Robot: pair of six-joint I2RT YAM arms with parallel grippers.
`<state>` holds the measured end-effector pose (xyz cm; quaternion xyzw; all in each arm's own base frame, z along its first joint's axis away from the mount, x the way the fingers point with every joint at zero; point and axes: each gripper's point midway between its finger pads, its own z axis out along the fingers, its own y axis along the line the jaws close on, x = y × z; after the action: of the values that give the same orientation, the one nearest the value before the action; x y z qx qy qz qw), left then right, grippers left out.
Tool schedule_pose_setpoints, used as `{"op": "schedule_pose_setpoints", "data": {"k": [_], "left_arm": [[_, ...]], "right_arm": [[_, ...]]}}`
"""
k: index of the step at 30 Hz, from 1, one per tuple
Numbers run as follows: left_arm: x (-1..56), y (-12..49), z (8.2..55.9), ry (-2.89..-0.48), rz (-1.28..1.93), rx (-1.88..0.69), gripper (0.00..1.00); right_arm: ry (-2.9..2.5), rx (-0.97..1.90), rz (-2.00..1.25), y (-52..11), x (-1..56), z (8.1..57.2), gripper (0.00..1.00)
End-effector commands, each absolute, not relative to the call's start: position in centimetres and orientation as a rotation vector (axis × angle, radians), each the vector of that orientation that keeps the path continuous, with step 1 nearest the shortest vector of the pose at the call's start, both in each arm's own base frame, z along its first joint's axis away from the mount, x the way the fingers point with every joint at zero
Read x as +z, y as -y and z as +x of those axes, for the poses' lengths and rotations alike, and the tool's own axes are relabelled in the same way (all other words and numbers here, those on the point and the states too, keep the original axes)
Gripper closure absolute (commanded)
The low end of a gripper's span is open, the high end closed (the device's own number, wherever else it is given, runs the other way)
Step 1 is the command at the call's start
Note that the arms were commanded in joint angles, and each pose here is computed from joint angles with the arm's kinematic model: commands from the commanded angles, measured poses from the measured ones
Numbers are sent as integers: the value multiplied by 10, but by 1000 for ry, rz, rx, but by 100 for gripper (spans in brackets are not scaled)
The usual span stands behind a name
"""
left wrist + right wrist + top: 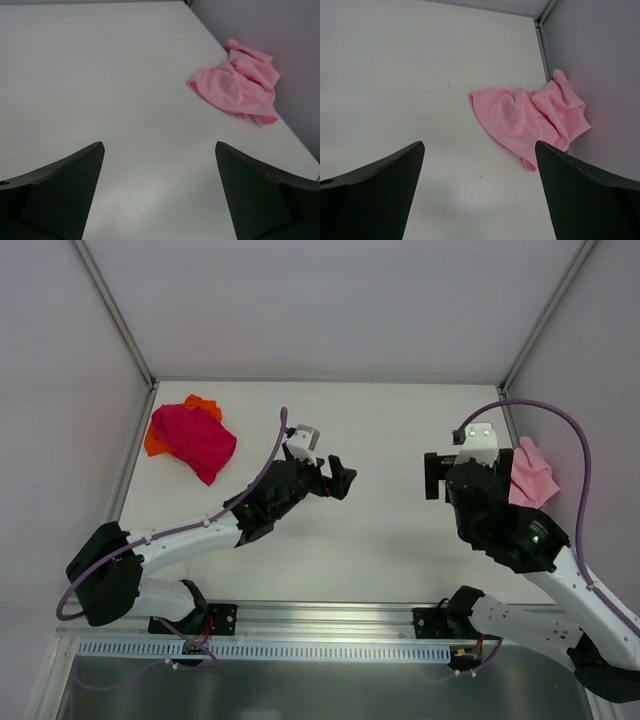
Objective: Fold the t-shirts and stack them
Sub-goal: Move the tshirt to the center of the board
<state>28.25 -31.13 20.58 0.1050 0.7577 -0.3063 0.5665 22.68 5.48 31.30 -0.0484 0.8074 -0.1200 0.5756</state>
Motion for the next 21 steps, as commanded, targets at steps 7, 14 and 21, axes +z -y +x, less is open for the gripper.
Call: {"op": "schedule_pose_setpoints", "data": {"k": [7,14,21], "left_arm": [[251,420,311,-1673,406,-1141,6],[242,465,321,-1678,499,-1256,7],[206,535,303,-1649,699,-1601,7]], "right_arm": [[-1808,-392,3,-33,335,228,0],[-1727,-420,133,-12,354,221,0],[-1715,-426,161,1,365,212,0]]}}
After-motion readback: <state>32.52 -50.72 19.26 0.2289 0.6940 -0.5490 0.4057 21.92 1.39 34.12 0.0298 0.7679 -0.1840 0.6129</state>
